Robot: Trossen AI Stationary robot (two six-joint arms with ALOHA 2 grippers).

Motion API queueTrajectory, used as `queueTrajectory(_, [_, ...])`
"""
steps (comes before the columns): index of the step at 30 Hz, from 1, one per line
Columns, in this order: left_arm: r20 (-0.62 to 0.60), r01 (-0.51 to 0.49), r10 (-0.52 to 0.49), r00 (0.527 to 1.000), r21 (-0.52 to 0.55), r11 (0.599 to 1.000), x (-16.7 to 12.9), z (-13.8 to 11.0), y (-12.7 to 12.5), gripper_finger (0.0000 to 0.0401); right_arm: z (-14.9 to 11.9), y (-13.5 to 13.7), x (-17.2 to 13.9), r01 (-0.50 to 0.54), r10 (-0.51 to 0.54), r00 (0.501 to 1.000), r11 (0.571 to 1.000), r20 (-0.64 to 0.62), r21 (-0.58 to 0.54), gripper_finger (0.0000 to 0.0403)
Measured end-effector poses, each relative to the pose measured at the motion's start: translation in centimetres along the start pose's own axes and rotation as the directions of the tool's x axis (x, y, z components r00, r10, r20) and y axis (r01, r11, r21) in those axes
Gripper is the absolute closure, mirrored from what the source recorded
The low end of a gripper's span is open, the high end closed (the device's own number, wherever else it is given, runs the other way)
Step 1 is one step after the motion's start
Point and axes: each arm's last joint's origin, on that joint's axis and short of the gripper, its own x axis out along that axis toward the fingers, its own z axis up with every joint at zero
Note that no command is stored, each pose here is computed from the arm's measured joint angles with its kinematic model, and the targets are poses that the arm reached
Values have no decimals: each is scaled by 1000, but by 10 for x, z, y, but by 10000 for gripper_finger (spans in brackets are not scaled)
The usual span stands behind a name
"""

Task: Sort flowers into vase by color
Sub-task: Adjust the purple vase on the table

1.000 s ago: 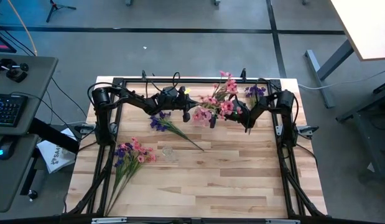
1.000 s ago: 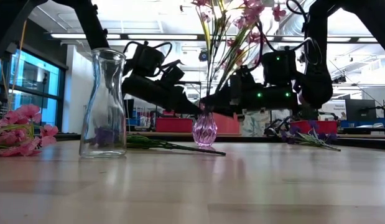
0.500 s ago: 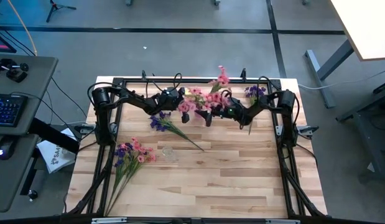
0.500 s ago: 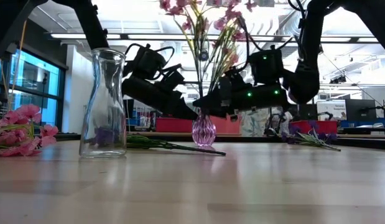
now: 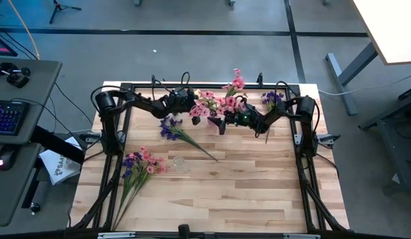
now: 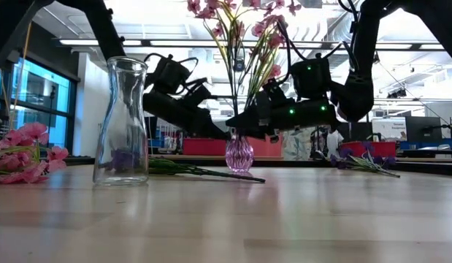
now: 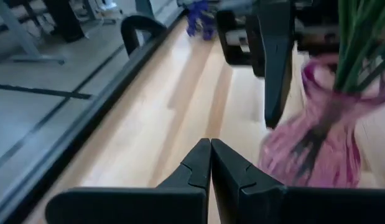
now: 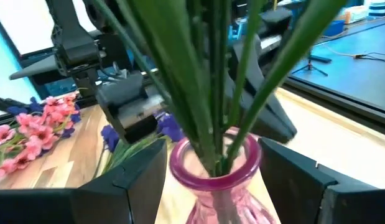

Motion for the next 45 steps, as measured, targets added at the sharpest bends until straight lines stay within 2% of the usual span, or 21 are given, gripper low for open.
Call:
queueTrajectory(6, [7, -26, 26, 1000, 3, 1000, -15, 17, 10, 401, 13, -4, -3, 17, -17, 1000, 1000, 5, -8, 160])
queueTrajectory(14, [-57, -38, 38, 998, 13, 999, -38, 32, 19, 401, 32, 0, -11, 17, -19, 999, 999, -48, -38, 160])
queueTrajectory(22, [-104, -26, 27, 994, 11, 1000, -59, 45, 17, 401, 57, 8, -21, -38, 37, 998, 999, -47, -34, 160])
queueTrajectory(26, [-157, -8, 15, 987, 45, 999, -74, 51, 14, 401, 65, 11, -29, -37, 33, 995, 999, -97, -34, 160])
queueTrajectory(32, [-213, -58, 78, 974, 96, 994, -99, 61, 13, 401, 83, 15, -44, -23, 17, 990, 999, -143, -36, 160])
queueTrajectory(36, [-216, -96, 117, 969, 103, 990, -113, 69, 14, 401, 93, 17, -54, -17, 6, 988, 997, -154, -69, 160])
queueTrajectory(45, [-193, -177, 192, 962, 90, 980, -138, 80, 22, 401, 114, 13, -76, 28, -38, 987, 997, -154, -67, 160])
